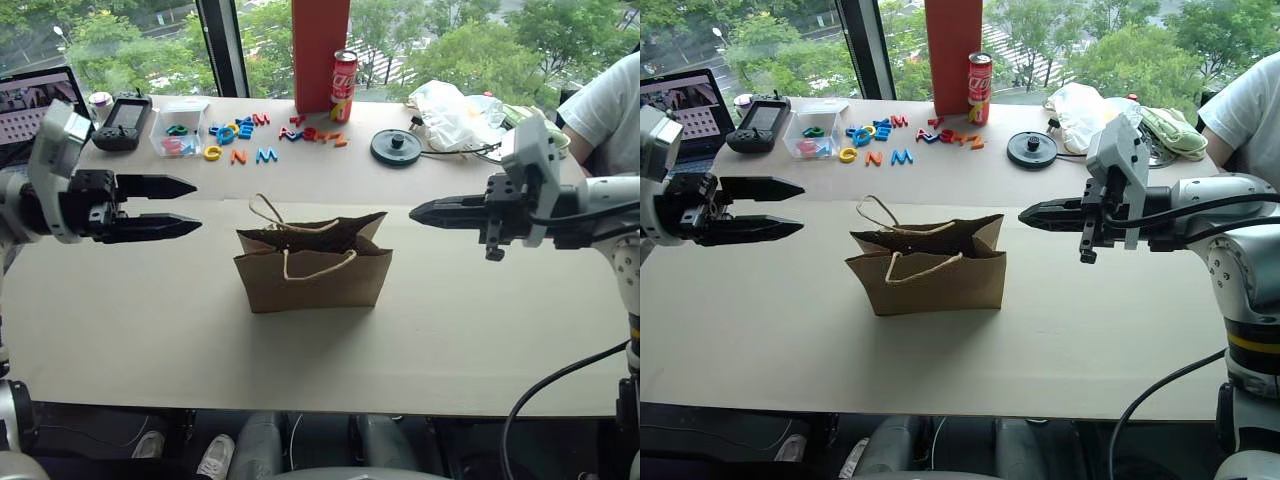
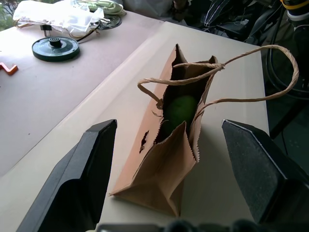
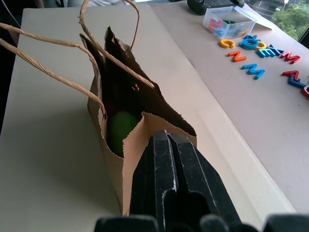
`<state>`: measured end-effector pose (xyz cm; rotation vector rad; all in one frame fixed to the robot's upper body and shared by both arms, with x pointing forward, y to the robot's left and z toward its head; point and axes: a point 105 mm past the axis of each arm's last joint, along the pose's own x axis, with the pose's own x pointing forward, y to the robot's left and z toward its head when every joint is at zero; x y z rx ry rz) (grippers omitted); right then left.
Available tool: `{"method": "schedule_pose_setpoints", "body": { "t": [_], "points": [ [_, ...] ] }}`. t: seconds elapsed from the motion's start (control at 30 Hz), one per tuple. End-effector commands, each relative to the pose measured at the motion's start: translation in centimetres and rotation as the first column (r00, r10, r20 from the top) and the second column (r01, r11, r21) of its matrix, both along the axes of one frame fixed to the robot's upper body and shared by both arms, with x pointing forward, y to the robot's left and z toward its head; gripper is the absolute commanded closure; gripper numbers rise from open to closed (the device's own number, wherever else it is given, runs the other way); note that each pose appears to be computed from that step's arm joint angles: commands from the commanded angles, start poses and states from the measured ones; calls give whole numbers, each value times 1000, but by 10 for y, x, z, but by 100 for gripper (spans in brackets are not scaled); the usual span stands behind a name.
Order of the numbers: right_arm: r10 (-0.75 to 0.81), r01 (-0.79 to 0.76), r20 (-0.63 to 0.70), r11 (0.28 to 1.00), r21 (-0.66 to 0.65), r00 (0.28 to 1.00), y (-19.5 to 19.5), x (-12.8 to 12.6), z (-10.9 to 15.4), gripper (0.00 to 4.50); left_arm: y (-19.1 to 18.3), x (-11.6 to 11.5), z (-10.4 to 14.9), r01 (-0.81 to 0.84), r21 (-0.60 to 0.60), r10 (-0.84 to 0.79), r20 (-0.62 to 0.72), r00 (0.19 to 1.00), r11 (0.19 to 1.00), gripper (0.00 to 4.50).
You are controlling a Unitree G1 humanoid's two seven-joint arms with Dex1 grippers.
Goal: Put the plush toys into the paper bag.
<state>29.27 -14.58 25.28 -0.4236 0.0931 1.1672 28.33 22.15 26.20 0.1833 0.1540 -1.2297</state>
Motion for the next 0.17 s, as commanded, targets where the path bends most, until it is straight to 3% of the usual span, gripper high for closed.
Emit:
{"method": "schedule_pose_setpoints", "body": {
  "t": [0.03, 0.17],
  "points": [
    [0, 0, 30, 1000, 8, 1000, 0, 0, 7, 450, -2, -5, 13, 9, -6, -9, 56, 998, 1000, 77],
    [-3, 3, 30, 1000, 9, 1000, 0, 1, 6, 450, -5, -4, 16, 13, -18, -12, 63, 998, 1000, 77]
  ]
}}
